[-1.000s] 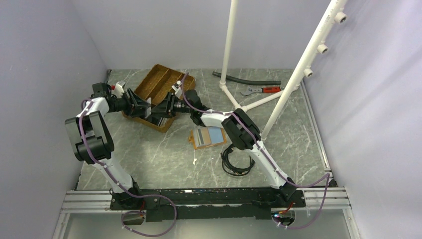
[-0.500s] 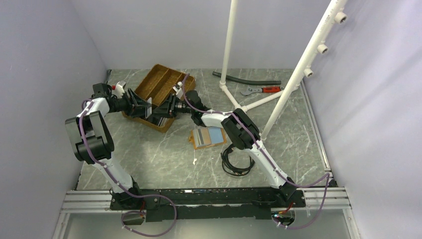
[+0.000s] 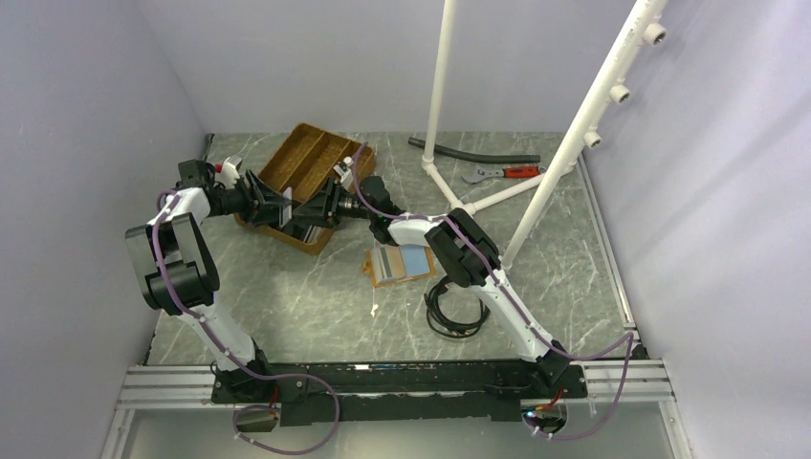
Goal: Put the credit cards into the card holder
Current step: Pick up the credit card from the storage box.
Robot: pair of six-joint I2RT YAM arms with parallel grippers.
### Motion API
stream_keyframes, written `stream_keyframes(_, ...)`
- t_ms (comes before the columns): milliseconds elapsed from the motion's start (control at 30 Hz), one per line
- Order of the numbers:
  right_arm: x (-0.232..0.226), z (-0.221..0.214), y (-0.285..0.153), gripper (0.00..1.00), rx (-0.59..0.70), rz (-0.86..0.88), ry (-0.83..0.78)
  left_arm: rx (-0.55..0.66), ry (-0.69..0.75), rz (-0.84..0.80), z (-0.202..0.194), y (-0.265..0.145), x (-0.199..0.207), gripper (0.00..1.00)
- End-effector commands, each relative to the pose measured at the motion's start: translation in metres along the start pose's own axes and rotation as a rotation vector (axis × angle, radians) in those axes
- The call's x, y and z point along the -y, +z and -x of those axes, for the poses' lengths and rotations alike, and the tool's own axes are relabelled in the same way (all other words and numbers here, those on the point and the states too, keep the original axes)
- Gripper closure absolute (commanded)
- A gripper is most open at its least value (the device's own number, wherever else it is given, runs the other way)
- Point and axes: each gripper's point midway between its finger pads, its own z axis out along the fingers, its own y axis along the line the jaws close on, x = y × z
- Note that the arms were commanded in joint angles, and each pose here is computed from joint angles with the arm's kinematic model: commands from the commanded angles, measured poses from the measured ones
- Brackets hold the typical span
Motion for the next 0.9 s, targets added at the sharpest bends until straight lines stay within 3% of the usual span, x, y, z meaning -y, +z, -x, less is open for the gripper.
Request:
stream_keyframes(0, -0.038, 0.015, 0.001, 0.47, 0.037, 0.081, -0.061, -0.012, 0.025, -0.03, -0.001, 0.001, 0.007, 0.8)
stream_keyframes(333, -0.036, 0.045, -0.004, 0.43, 0.113, 0.078, -0.012, -0.036, 0.058, -0.008, -0.01, 0.007, 0.013, 0.83)
stream_keyframes(867, -0.029, 0.058, 0.004, 0.46, 0.121, 0.075, 0.012, -0.041, 0.062, -0.036, -0.011, 0.008, 0.017, 0.85)
